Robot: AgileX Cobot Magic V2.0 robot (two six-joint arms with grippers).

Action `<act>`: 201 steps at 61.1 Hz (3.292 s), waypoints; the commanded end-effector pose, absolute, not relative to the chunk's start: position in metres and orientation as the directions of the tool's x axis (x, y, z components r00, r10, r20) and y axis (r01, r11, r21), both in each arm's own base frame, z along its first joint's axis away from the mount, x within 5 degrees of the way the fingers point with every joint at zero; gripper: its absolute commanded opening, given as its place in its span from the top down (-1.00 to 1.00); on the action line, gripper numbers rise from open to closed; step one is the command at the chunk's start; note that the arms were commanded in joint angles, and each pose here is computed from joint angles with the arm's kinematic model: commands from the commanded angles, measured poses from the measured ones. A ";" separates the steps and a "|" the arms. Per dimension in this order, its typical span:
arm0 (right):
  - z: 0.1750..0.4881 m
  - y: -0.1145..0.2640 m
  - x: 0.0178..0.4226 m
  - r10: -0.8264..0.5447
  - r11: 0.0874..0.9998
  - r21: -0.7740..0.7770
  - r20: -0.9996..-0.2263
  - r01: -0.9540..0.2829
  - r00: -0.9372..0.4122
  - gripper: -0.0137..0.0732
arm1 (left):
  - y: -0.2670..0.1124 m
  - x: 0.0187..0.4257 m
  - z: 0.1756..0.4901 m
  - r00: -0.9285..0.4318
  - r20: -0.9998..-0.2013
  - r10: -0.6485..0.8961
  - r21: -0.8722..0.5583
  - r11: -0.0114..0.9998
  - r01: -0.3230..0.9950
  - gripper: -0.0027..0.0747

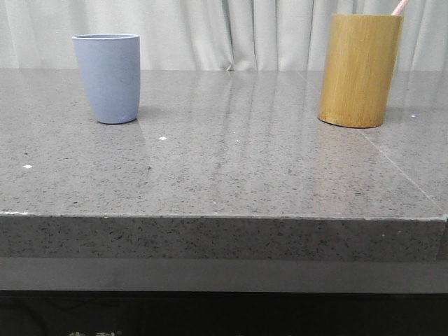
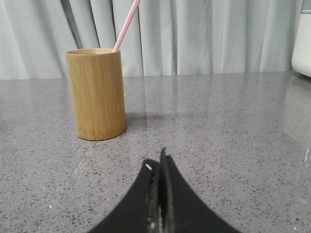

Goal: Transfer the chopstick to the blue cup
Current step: 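Move the left gripper forward toward the light blue cup, then lower the left gripper over the blue cup rim and grasp it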

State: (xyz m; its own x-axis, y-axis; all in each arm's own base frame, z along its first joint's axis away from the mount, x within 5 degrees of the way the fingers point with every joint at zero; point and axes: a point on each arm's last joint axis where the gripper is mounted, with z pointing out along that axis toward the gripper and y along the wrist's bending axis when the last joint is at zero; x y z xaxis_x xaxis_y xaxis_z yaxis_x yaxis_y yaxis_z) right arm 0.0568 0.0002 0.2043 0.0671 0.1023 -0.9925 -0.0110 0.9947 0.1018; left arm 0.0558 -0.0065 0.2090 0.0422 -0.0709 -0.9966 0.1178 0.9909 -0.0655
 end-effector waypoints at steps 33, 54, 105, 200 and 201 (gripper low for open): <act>0.214 -0.001 0.054 0.103 0.995 0.103 -0.980 -0.008 0.169 0.95 | -0.006 0.054 0.214 0.137 -0.987 -0.089 -0.072 0.990 0.123 0.98; 0.230 -0.001 0.050 0.102 0.995 0.101 -0.968 -0.012 0.231 0.95 | -0.005 0.047 0.245 0.288 -0.950 -0.121 -0.084 0.987 0.136 0.98; 0.375 0.002 0.082 0.025 0.999 0.030 -0.972 -0.017 -0.233 0.95 | -0.012 0.086 0.396 -0.169 -0.983 -0.075 -0.095 0.989 0.117 0.98; 0.346 0.012 0.119 0.000 0.992 0.066 -0.854 -0.108 -0.521 -0.59 | -0.096 0.322 0.408 -0.686 -0.695 0.216 -0.016 0.949 0.316 -0.34; 0.346 0.012 0.119 0.000 0.992 0.066 -0.854 -0.108 -0.521 -0.59 | -0.097 0.325 0.407 -0.690 -0.689 0.221 -0.011 0.949 0.315 -0.34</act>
